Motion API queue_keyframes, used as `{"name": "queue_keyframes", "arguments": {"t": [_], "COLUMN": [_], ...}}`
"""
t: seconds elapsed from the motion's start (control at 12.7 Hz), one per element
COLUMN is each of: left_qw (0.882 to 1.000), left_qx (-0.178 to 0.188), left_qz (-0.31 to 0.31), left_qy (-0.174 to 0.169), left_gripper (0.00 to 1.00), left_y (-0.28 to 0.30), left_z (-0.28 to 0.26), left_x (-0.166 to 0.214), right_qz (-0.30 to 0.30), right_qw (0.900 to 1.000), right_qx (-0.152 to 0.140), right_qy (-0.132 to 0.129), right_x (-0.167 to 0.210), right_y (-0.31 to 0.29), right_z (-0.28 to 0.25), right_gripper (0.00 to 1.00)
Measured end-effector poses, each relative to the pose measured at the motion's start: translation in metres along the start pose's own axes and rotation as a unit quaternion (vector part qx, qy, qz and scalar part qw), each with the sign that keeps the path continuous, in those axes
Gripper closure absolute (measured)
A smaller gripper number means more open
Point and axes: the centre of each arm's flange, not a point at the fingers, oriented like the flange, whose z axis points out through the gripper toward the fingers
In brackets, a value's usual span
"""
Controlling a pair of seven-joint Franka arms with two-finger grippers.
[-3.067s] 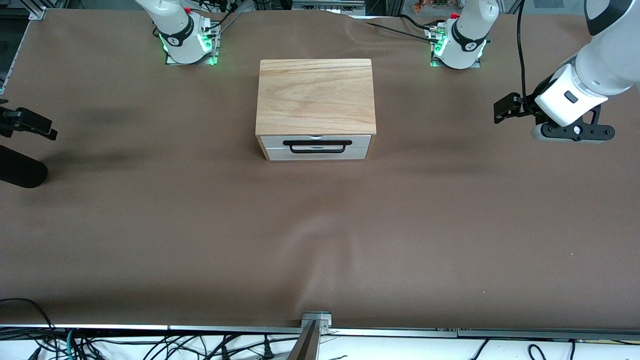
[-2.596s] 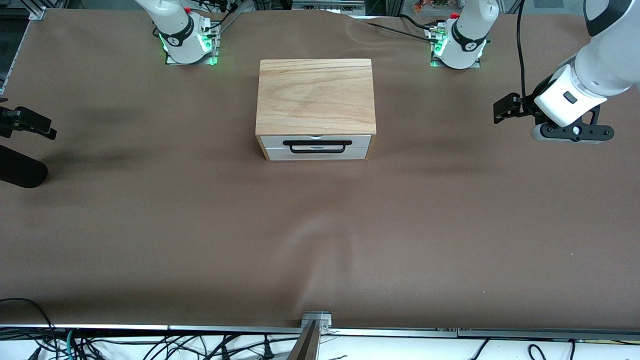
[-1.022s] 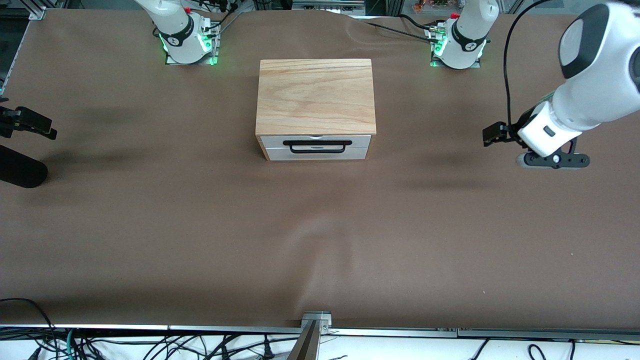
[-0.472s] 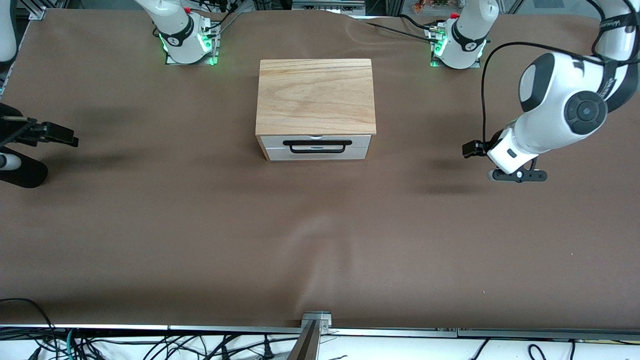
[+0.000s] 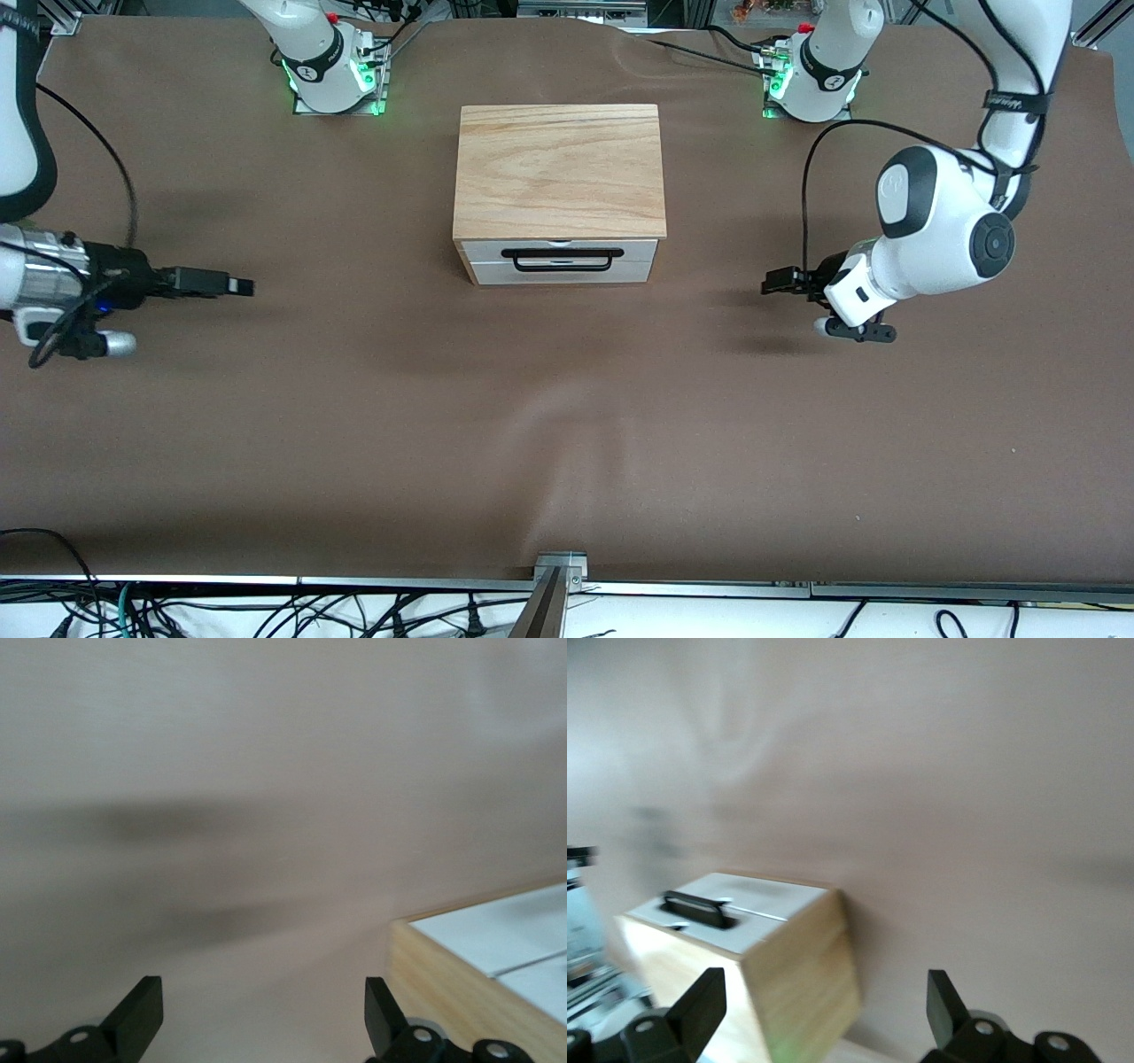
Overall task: Pull top drawer with both arms simultaneously
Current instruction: 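Move both grippers inward toward the drawer's black handle ends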
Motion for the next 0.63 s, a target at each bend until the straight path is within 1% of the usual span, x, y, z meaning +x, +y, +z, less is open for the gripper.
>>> {"name": "queue_keyframes", "arguments": {"t": [0.08, 0.16, 0.24, 0.39, 0.47, 0.55, 0.63], "left_qw": [0.999, 0.996, 0.992, 0.98, 0.972, 0.963, 0.953], "left_qx": [-0.044, -0.087, -0.125, -0.195, -0.228, -0.261, -0.294], "left_qz": [0.004, 0.01, 0.017, 0.029, 0.036, 0.047, 0.057], "left_qy": [0.004, 0.01, 0.016, 0.027, 0.035, 0.042, 0.046], "left_gripper": [0.0, 0.0, 0.0, 0.0, 0.0, 0.0, 0.0], "left_y": [0.0, 0.005, 0.012, 0.032, 0.042, 0.049, 0.054], "left_z": [0.009, 0.017, 0.026, 0.046, 0.057, 0.07, 0.082], "left_x": [0.002, 0.004, 0.004, 0.003, 0.003, 0.002, 0.0], "right_qz": [-0.018, -0.037, -0.053, -0.082, -0.084, -0.08, -0.083], "right_qw": [0.999, 0.995, 0.99, 0.972, 0.962, 0.952, 0.945], "right_qx": [0.044, 0.087, 0.13, 0.219, 0.259, 0.293, 0.316], "right_qy": [-0.006, -0.012, -0.017, -0.021, -0.024, -0.029, -0.031], "right_x": [0.01, 0.02, 0.027, 0.039, 0.042, 0.044, 0.045], "right_y": [0.005, 0.014, 0.025, 0.05, 0.057, 0.057, 0.051], "right_z": [0.018, 0.038, 0.062, 0.119, 0.149, 0.178, 0.201], "right_gripper": [0.0, 0.0, 0.0, 0.0, 0.0, 0.0, 0.0]}}
